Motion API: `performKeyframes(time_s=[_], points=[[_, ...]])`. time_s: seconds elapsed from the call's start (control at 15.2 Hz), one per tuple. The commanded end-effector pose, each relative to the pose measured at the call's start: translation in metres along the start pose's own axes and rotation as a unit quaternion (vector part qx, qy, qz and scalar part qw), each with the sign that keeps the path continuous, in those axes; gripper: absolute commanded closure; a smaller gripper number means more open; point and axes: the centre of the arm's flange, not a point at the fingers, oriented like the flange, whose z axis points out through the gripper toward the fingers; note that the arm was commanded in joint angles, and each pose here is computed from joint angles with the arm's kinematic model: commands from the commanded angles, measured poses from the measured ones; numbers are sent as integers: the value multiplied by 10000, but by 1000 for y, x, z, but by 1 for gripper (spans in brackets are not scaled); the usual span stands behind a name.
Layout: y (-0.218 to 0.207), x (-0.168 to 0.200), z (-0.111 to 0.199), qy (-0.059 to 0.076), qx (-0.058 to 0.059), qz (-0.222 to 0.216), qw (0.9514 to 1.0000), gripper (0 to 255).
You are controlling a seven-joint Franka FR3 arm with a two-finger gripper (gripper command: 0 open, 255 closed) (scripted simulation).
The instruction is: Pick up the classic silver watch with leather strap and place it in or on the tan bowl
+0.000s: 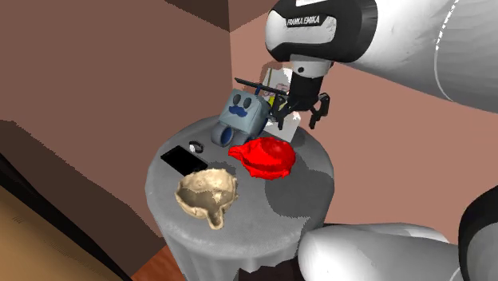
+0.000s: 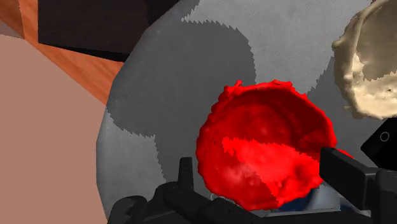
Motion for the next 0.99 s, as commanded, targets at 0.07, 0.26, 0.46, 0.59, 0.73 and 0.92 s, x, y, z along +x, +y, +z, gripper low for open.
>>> performKeyframes(time_s=[0.07, 0.26, 0.46, 0.59, 0.73, 0.92], points=[[-28, 23, 15, 60, -61, -194, 9998, 0], [-60, 44, 29, 112, -126, -386, 9991, 0], [-92, 64, 43, 164, -190, -578, 9980, 0], [-113, 76, 53, 199, -233, -706, 9970, 0], [-135, 89, 62, 233, -276, -833, 9959, 0], [-168, 106, 77, 285, -341, -1025, 9937, 0]])
